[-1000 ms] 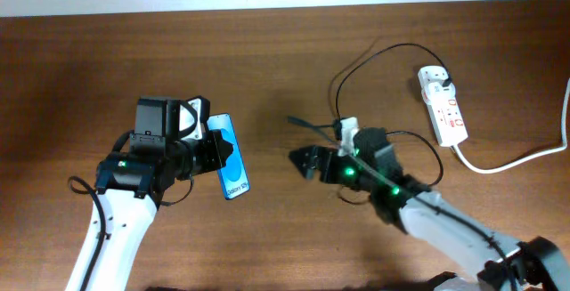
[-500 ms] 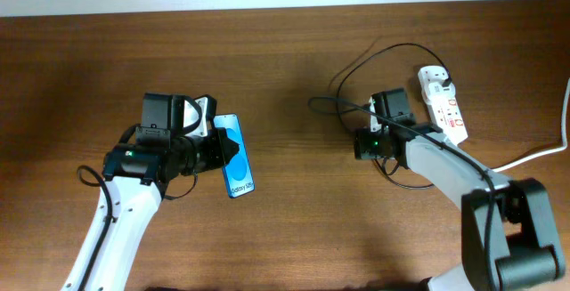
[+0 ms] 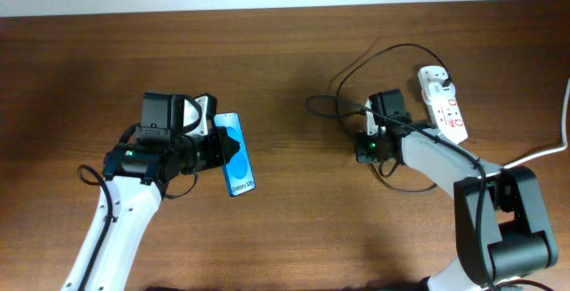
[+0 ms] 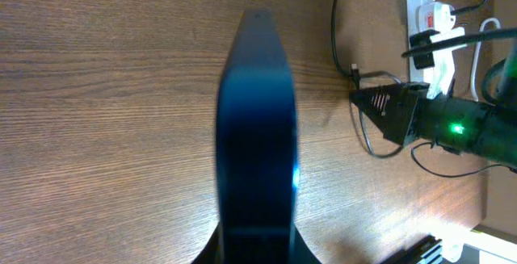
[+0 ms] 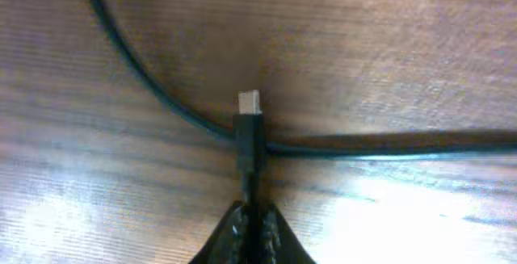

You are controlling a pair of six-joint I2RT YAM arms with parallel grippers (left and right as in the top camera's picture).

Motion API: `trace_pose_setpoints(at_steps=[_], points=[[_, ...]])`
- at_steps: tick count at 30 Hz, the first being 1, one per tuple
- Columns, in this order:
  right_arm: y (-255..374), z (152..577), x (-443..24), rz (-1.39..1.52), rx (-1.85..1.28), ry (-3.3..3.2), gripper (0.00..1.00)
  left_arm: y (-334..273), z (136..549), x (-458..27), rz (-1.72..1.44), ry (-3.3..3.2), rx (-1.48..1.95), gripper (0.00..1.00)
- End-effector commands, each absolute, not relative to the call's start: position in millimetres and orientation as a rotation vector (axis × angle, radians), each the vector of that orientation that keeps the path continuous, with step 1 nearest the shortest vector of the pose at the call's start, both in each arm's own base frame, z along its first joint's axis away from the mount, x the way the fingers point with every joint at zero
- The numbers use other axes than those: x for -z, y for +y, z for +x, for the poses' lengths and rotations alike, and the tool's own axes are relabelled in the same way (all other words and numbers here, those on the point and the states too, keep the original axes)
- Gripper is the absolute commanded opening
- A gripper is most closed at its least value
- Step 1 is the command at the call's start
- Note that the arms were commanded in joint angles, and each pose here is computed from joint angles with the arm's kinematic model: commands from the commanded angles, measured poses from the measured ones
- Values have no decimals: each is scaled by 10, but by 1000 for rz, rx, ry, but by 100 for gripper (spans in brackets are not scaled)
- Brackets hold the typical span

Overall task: Plug charger to phone and switch on socket
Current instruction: 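Move the right gripper to the black cable and grasp the USB-C plug, then carry the plug with the right gripper toward the phone's bottom port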

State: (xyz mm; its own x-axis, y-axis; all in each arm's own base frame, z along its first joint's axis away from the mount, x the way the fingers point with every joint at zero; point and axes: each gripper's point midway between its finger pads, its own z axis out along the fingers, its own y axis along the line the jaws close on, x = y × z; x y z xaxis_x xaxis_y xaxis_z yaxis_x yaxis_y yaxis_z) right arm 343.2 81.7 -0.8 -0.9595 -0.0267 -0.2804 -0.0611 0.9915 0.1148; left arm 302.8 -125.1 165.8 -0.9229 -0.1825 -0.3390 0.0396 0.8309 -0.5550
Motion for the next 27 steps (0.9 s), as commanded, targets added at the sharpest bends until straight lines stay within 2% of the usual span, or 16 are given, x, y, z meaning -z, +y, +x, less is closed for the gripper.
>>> trace_pose_setpoints(at_steps=[1, 4, 7, 8, 10, 11, 14, 17, 18, 19, 23, 26, 27], points=[[936, 3263, -71, -62, -298, 2946, 8, -1286, 3031, -1706, -107, 2617, 846, 0], [1421, 2964, -276, -320, -695, 2956, 8, -1318, 3014, -1722, -98, 2616, 876, 0], [1672, 2770, -267, -575, -710, 2940, 8, -1323, 3012, -1725, -97, 2615, 881, 0], [1731, 2735, -246, -629, -666, 2939, 13, -1323, 3011, -1724, -97, 2616, 881, 0], [1704, 2738, -187, -683, -523, 2942, 40, -1323, 3012, -1725, -97, 2615, 881, 0], [1693, 2756, -183, -682, -506, 2938, 47, -1323, 3012, -1725, -97, 2615, 881, 0], [1741, 2912, -205, -682, -498, 2868, 58, -1323, 3011, -1724, -97, 2616, 881, 0], [1821, 2890, -187, -779, -450, 2833, 59, -1322, 3013, -1725, -98, 2615, 881, 0], [1795, 2905, -145, -807, -343, 2824, 57, -1322, 3013, -1725, -109, 2617, 884, 0], [1787, 2875, -53, -859, -221, 2821, 49, -1296, 3025, -1716, -194, 2625, 886, 0], [1736, 2851, 57, -862, -159, 2831, 37, -1212, 3063, -1677, -269, 2630, 824, 0], [1617, 2769, 155, -863, -96, 2858, 37, -935, 3155, -1606, -461, 2615, 688, 0], [1620, 2774, 163, -861, -97, 2853, 33, -815, 3177, -1600, -512, 2604, 676, 0]])
